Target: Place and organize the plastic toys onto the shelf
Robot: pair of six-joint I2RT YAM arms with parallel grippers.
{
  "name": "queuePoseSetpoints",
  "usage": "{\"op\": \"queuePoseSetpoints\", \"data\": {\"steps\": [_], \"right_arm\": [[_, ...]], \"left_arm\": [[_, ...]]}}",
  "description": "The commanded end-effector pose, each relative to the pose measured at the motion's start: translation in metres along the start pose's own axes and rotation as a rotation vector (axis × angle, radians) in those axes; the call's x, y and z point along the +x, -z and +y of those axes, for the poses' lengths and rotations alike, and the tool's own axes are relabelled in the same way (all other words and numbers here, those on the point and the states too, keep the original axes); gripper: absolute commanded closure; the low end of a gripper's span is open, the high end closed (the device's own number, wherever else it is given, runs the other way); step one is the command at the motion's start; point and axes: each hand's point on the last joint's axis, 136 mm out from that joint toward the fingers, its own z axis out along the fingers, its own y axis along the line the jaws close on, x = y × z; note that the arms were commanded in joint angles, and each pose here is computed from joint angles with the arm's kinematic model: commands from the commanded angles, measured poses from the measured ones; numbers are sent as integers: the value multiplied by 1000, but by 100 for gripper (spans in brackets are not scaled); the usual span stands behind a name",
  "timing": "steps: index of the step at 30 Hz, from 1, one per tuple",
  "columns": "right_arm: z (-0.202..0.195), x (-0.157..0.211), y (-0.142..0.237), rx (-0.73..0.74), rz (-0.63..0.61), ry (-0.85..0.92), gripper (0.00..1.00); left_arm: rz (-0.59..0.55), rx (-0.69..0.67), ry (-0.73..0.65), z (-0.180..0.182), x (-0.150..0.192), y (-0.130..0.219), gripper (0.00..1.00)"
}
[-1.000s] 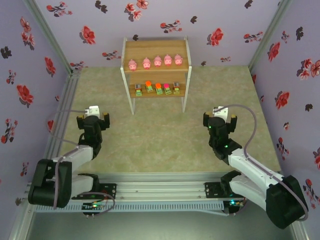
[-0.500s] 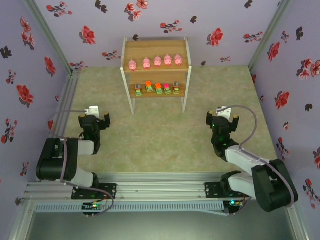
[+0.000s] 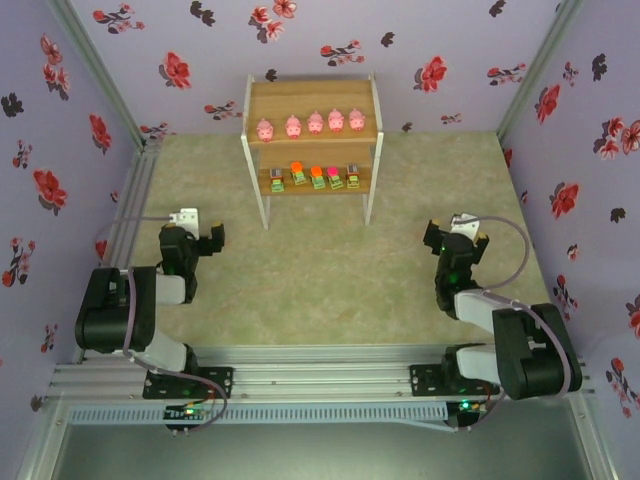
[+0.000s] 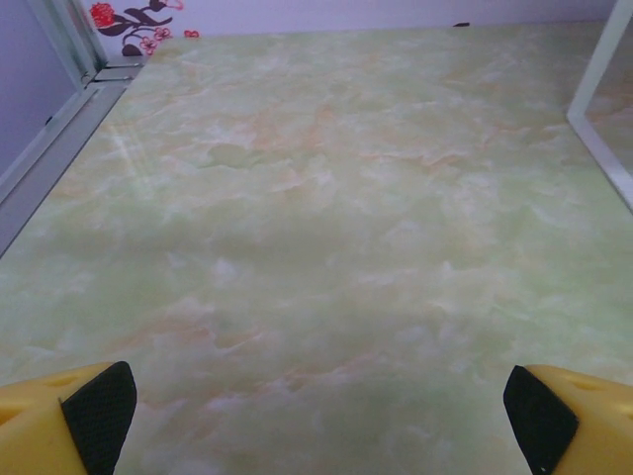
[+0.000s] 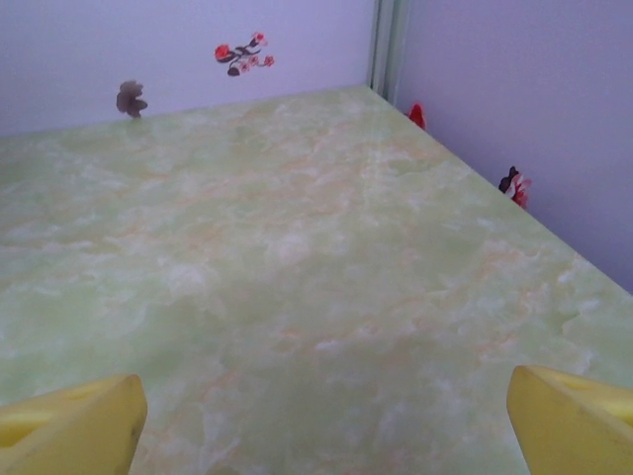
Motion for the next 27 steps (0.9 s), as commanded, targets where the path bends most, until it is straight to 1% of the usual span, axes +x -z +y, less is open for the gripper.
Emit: {"op": "queuePoseSetpoints", "data": {"steps": [1, 6, 8, 10, 13, 15, 17, 18, 24, 27], "right_arm": [[1, -8, -8, 6, -31, 9, 7], [2, -1, -21, -21, -27, 0, 7], [5, 9, -32, -67, 22, -24, 7], [12, 17, -40, -108, 27, -23, 7], [22, 22, -47, -151, 87, 5, 7], [24, 24, -49, -170, 99, 5, 7], [23, 24, -49, -170, 104, 2, 5], [23, 24, -49, -170, 103, 2, 1], [23, 24, -49, -170, 100, 1, 1], [23, 24, -49, -170, 99, 1, 1]], "left_arm": [[-21, 18, 3, 2, -10, -4, 0], [-12, 13, 39, 9, -8, -6, 0], [-14, 11, 50, 11, -9, -5, 0], [-16, 12, 48, 11, -9, -5, 0], [-16, 13, 48, 10, -9, -5, 0], [-14, 10, 48, 11, -8, -5, 0], [-13, 11, 47, 11, -8, -5, 0], [-14, 10, 48, 11, -8, -5, 0], [-14, 10, 47, 11, -8, -5, 0], [-30, 109, -7, -8, -9, -2, 0]]}}
